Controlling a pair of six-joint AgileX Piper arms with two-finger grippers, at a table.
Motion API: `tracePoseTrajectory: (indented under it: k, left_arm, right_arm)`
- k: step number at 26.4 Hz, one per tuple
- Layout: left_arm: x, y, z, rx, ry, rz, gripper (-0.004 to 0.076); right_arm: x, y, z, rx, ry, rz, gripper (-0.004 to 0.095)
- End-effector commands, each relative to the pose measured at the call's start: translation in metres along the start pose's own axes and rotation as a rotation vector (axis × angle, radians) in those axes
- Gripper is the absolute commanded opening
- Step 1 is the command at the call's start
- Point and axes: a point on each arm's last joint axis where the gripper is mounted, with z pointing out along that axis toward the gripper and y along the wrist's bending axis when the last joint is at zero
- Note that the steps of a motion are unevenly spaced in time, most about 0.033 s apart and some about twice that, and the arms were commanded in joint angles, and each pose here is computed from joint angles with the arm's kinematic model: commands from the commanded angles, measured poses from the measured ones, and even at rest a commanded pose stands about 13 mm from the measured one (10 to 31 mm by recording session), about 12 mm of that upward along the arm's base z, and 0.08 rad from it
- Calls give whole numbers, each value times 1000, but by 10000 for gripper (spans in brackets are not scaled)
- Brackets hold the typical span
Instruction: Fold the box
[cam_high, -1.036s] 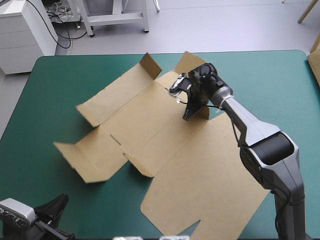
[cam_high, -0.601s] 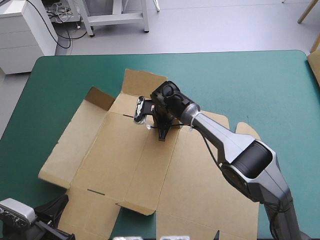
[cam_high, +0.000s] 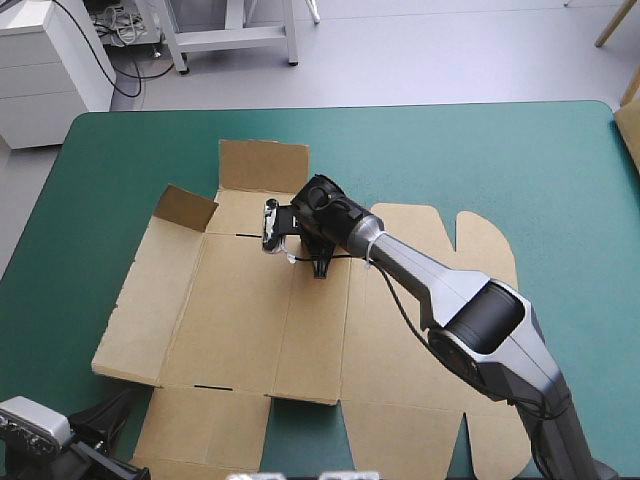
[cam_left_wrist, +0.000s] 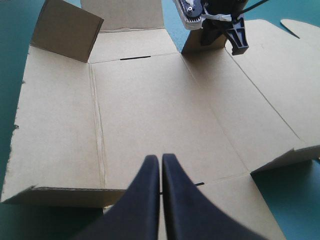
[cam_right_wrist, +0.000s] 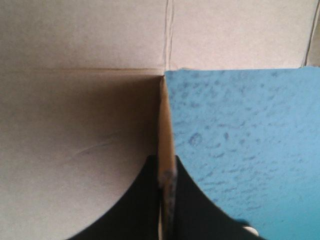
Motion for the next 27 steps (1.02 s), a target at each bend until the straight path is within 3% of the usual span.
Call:
tracePoseTrajectory:
  k: [1,2,3,6,8,10,12,15,17,20,21,27]
  left_arm:
    - [-13,-1,-3,6,-83,-7,-8]
    - [-13,-1,-3,6,-83,-7,-8]
    - [-13,-1,-3,6,-83,-7,-8]
    - [-13,-1,-3,6,-83,-7,-8]
    - [-13,-1,-3,6,-83,-7,-8]
    - [-13,-1,-3,6,-83,-7,-8]
    - [-13,-1,-3,6,-83,-7,-8]
    - [-13,-1,-3,6,-83,-7,-8]
    - [-13,-1,-3,6,-83,-7,-8]
    - [-13,-1,-3,6,-83,-7,-8]
    - [-13,-1,-3,6,-83,-7,-8]
    - [-13,-1,-3,6,-83,-7,-8]
  right_arm:
    - [4,-21,-33,129,-51,-13,19]
    - [4,-23,-34,138,-46,-17,60]
    - [4,-28,-41,165,-44,-14,183]
    - [4,-42,-67,205,-65,56,419]
    - [7,-52,-95,226,-77,156,476]
    - [8,-60,-119,263,-149,274,473]
    - [10,-61,-145,267,-222,314,461]
    - [15,-56,-185,213,-361,432,396]
    - [23,-54,-212,199,-433,515,279]
    - [40,-49,-251,225,-493,568,16]
    - [48,-45,-265,227,-513,607,-13]
    - [91,-14,-305,206,-526,740,-16]
